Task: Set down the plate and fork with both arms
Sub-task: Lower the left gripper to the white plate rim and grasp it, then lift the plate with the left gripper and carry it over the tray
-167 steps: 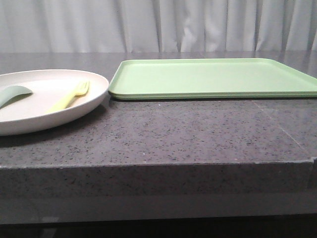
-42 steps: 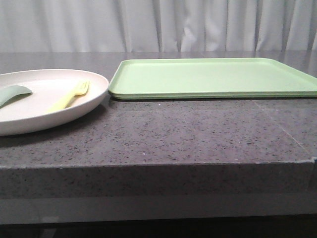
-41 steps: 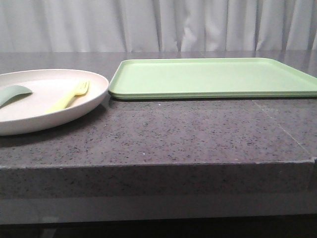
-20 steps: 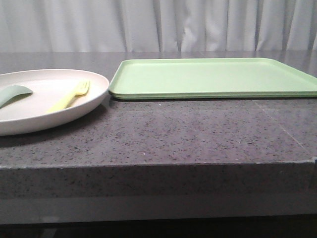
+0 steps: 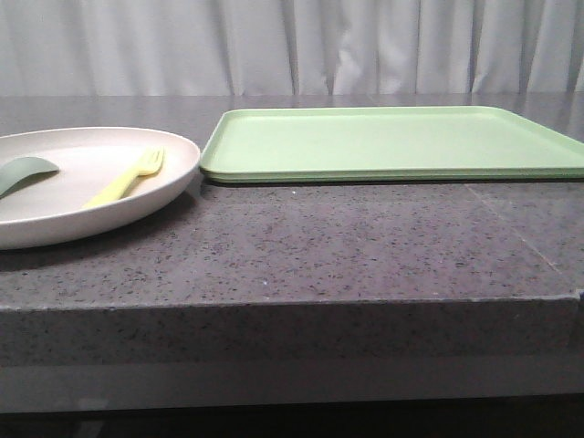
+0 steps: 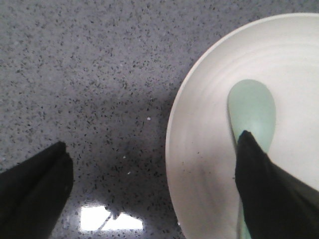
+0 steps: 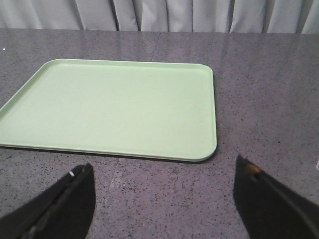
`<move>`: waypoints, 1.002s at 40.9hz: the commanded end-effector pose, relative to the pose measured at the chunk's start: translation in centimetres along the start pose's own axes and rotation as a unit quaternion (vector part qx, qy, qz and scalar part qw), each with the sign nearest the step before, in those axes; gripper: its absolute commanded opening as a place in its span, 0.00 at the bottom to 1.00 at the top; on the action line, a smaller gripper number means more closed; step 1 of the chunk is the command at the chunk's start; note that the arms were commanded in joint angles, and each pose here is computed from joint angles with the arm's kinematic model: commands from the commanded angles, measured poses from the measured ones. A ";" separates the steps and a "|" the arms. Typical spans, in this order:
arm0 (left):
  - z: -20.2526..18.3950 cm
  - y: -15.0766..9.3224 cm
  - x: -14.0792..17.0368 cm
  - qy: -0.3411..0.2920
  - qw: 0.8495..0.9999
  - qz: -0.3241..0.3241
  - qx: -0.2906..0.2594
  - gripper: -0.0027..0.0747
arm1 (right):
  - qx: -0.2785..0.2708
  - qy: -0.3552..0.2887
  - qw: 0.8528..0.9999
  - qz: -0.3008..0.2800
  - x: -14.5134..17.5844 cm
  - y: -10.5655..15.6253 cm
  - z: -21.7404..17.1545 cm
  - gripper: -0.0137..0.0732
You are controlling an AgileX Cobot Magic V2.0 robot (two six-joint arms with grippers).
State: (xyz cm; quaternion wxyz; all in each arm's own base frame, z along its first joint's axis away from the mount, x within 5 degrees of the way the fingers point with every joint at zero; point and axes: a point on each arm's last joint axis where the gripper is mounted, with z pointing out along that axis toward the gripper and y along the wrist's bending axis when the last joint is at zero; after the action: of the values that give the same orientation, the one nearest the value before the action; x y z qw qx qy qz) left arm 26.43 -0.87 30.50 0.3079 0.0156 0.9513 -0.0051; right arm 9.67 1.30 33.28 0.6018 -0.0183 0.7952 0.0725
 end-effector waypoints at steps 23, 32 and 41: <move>4.3 -0.2 -0.6 0.054 0.998 -0.035 0.014 0.69 | 0.003 -0.045 0.999 -0.008 -1.7 0.0 -0.3 0.84; 4.3 -0.2 -0.6 0.056 0.998 -0.036 0.014 0.45 | 0.003 -0.045 0.999 -0.008 -1.7 0.0 -0.3 0.84; 4.3 -0.2 -0.6 0.056 0.998 -0.036 0.014 0.11 | 0.003 -0.045 0.999 -0.008 -1.7 0.0 -0.3 0.84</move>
State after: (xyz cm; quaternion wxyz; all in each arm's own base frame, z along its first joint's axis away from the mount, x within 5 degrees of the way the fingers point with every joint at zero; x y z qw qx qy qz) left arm 29.19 -1.27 25.69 0.2166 -0.0086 0.9759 -0.0265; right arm 9.66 1.31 33.25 0.6006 -0.0185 0.7960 0.0726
